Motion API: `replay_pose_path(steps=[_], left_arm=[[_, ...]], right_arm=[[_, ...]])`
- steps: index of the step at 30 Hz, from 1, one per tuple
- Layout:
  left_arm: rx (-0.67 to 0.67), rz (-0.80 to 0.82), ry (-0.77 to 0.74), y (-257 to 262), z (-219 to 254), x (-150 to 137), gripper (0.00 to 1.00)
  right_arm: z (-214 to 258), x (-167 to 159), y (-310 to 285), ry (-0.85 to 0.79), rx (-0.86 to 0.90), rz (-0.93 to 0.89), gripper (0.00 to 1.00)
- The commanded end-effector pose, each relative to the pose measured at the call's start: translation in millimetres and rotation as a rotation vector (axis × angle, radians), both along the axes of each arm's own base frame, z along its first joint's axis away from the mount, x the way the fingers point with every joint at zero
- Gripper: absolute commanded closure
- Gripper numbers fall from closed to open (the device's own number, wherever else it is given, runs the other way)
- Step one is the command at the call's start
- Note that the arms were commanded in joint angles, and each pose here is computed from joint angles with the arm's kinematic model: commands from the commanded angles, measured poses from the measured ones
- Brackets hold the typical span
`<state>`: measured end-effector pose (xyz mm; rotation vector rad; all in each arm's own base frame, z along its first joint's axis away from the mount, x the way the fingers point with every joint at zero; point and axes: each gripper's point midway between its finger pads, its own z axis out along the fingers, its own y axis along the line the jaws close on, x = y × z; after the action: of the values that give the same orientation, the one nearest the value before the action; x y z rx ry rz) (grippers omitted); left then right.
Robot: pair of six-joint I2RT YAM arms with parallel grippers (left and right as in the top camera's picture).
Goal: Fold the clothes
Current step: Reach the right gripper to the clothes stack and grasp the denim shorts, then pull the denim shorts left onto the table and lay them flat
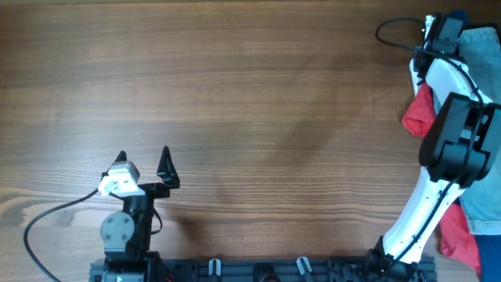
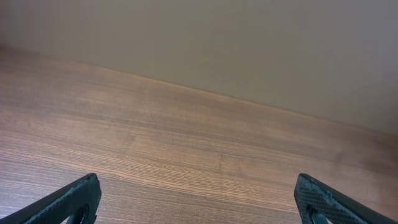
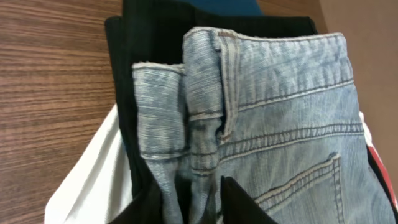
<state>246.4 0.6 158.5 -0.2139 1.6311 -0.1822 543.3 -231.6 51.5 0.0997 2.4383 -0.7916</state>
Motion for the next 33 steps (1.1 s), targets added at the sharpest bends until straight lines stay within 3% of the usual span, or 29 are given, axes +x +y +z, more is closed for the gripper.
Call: replay_pose_path(steps=[1, 2, 5, 9, 14, 18, 21, 26, 28, 33], left_arm=[[0.020, 0.001, -0.005, 0, 0, 0, 0.00], [0.020, 0.001, -0.005, 0, 0, 0, 0.00], [0.020, 0.001, -0.005, 0, 0, 0, 0.00], [0.020, 0.001, -0.005, 0, 0, 0, 0.00], [0.020, 0.001, -0.005, 0, 0, 0, 0.00], [0.020, 0.001, -0.005, 0, 0, 0, 0.00], [0.020, 0.001, -0.005, 0, 0, 0, 0.00], [0.020, 0.001, -0.005, 0, 0, 0, 0.00], [0.020, 0.001, -0.005, 0, 0, 0, 0.00], [0.020, 0.001, -0.005, 0, 0, 0, 0.00]], right_arm=[[-4, 0, -5, -0.020, 0.022, -0.035, 0.91], [-5, 0, -5, -0.026, 0.030, -0.045, 0.96], [0, -5, -10, -0.060, 0.040, -0.122, 0.96], [48, -11, -12, -0.206, 0.087, -0.251, 0.96], [139, -10, 38, -0.393, 0.325, -0.166, 0.96], [182, -17, 86, -0.433, 0.433, -0.077, 0.96], [188, -20, 152, -0.376, 0.549, 0.057, 0.96], [160, -35, 324, -0.205, 0.882, 0.248, 0.96], [151, -48, 385, -0.149, 0.930, 0.321, 0.96], [108, -118, 557, 0.055, 1.038, 0.484, 0.96]])
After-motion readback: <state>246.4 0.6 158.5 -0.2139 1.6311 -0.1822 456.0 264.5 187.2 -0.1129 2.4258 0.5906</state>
